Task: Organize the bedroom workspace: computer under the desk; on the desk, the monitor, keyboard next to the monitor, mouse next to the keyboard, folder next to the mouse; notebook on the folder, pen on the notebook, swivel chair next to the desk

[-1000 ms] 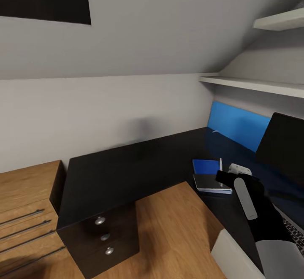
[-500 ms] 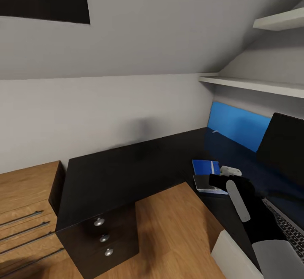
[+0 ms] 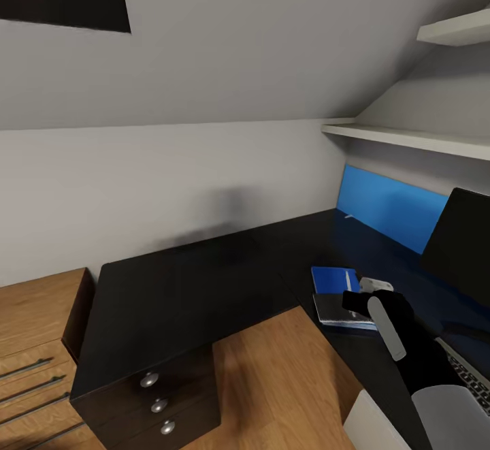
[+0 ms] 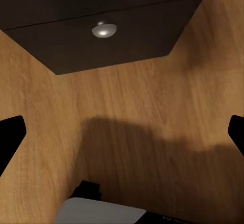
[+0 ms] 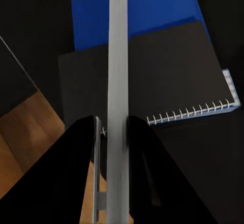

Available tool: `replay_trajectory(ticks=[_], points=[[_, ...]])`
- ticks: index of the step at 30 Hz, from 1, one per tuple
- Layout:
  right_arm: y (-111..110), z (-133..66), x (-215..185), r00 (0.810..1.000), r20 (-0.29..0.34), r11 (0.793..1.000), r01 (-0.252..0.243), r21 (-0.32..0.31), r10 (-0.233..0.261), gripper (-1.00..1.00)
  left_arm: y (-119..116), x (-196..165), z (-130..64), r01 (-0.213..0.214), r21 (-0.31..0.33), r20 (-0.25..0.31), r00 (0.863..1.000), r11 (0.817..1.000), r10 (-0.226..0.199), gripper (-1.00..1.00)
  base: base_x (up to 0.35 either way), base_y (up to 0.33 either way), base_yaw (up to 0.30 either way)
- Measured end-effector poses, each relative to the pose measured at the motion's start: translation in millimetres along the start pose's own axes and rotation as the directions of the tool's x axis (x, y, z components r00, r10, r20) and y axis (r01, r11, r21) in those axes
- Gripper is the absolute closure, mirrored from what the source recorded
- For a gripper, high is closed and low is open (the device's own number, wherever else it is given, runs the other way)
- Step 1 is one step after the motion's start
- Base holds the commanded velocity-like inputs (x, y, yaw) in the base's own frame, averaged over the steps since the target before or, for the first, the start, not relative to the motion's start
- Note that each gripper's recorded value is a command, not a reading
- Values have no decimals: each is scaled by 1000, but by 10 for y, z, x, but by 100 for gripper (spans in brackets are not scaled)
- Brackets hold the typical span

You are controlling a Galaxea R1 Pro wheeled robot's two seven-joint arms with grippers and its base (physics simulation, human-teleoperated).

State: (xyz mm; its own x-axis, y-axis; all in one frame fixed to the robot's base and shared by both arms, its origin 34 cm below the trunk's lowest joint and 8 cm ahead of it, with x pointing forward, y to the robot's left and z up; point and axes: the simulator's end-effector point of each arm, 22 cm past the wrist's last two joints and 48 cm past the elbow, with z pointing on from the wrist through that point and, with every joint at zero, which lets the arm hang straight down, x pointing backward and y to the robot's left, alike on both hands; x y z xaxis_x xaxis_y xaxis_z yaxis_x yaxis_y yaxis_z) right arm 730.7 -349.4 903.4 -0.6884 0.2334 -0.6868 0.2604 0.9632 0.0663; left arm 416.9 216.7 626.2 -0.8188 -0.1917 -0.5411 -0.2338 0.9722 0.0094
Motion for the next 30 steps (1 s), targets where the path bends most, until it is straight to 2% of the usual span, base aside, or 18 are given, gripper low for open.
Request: replay_trajectory(ticks=[1,3,8,11,23,30], points=[[-21,89,39,1000,10,1000,-12,-2,12,100,-63,20,-11,4,7,-4,1000,1000,-4,-100,4,-2,0],[-22,121,52,1000,15,1000,-9,-6,9,100,-92,29,-17,6,11,-6,1000,1000,-6,-100,3,-1,0],[50,171,51,998,36,997,55,-45,-53,100,-157,51,-31,3,20,-10,1000,1000,-3,-100,0,0,0],[34,233,138,997,18,996,74,-49,-73,100,-234,82,-52,-18,36,-11,1000,999,18,-100,0,0,0],[-20,392,121,998,9,997,65,-37,-65,100,-282,145,-67,-39,46,-19,999,998,39,-100,11,0,0],[-44,403,128,998,5,997,65,-33,-65,100,-276,217,-66,-44,43,-32,998,998,45,-100,223,0,0]])
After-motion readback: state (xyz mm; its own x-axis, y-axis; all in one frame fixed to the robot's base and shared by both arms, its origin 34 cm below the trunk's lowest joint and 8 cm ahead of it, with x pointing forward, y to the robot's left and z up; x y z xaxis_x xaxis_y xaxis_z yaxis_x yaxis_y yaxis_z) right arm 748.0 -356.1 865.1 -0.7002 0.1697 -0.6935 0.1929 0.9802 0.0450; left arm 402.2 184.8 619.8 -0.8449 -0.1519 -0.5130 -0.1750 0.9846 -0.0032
